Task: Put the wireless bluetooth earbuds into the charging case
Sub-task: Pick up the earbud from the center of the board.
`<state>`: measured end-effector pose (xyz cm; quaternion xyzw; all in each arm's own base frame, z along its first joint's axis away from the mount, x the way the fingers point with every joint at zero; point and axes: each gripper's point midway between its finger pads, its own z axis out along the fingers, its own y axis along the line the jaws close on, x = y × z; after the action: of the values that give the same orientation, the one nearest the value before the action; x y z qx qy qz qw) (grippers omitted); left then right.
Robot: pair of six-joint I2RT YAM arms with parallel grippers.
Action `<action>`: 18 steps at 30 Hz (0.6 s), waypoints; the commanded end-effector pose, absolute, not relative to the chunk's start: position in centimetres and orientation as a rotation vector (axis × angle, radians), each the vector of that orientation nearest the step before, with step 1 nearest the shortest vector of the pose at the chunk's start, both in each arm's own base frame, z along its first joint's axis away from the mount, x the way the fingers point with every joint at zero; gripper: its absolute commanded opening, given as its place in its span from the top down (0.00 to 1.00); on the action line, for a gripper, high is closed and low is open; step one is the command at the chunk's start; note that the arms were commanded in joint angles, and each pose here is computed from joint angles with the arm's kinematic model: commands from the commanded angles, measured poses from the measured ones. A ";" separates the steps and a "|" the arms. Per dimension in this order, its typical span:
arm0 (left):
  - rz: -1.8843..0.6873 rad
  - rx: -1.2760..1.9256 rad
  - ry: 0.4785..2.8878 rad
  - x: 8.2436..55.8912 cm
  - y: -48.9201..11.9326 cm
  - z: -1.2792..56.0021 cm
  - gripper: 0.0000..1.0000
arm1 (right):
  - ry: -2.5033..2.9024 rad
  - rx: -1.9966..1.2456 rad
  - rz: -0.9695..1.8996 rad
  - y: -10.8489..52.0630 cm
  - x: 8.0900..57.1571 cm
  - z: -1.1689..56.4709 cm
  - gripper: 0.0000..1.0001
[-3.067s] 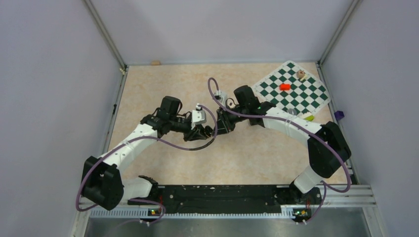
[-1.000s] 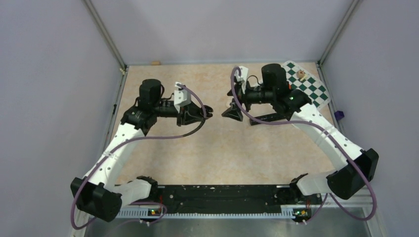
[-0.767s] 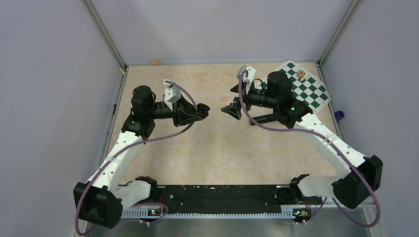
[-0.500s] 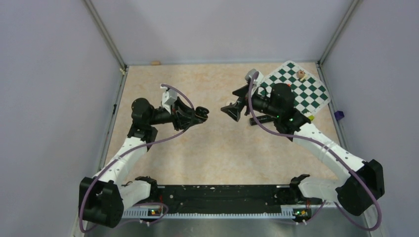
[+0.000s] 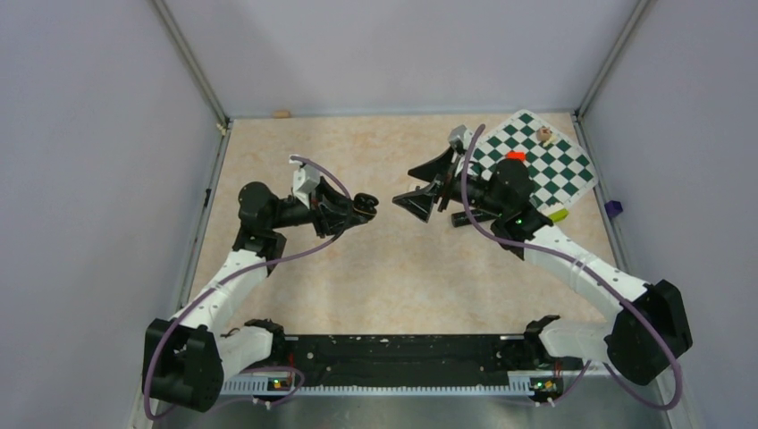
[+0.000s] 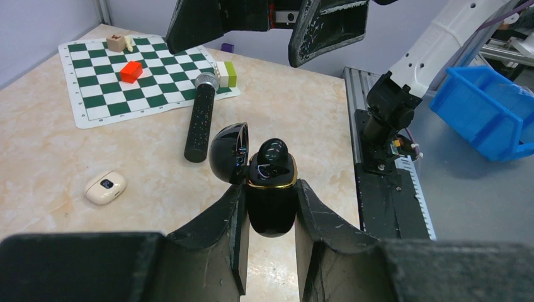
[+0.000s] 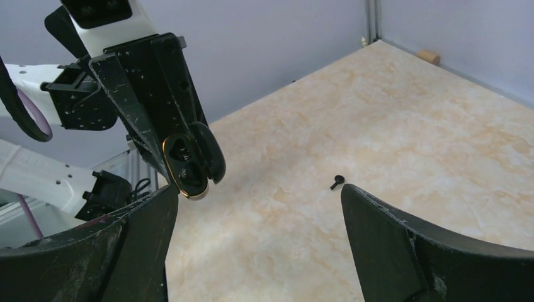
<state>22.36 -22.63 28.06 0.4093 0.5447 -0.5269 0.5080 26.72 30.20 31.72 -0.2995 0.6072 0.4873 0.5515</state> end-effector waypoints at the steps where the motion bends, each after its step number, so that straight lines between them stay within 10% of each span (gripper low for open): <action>1: -1.243 0.998 1.288 22.7 -22.8 28.1 1.00 | 1.380 -0.736 1.207 31.1 26.0 32.1 0.01; 18: -1.229 1.047 1.279 22.2 -22.7 27.5 1.00 | 1.478 -0.741 1.270 32.3 26.2 29.3 0.01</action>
<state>22.62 -22.64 26.99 0.4207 0.5475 -0.5165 0.5065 26.12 31.94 29.11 -0.3078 0.6195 0.5125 0.5088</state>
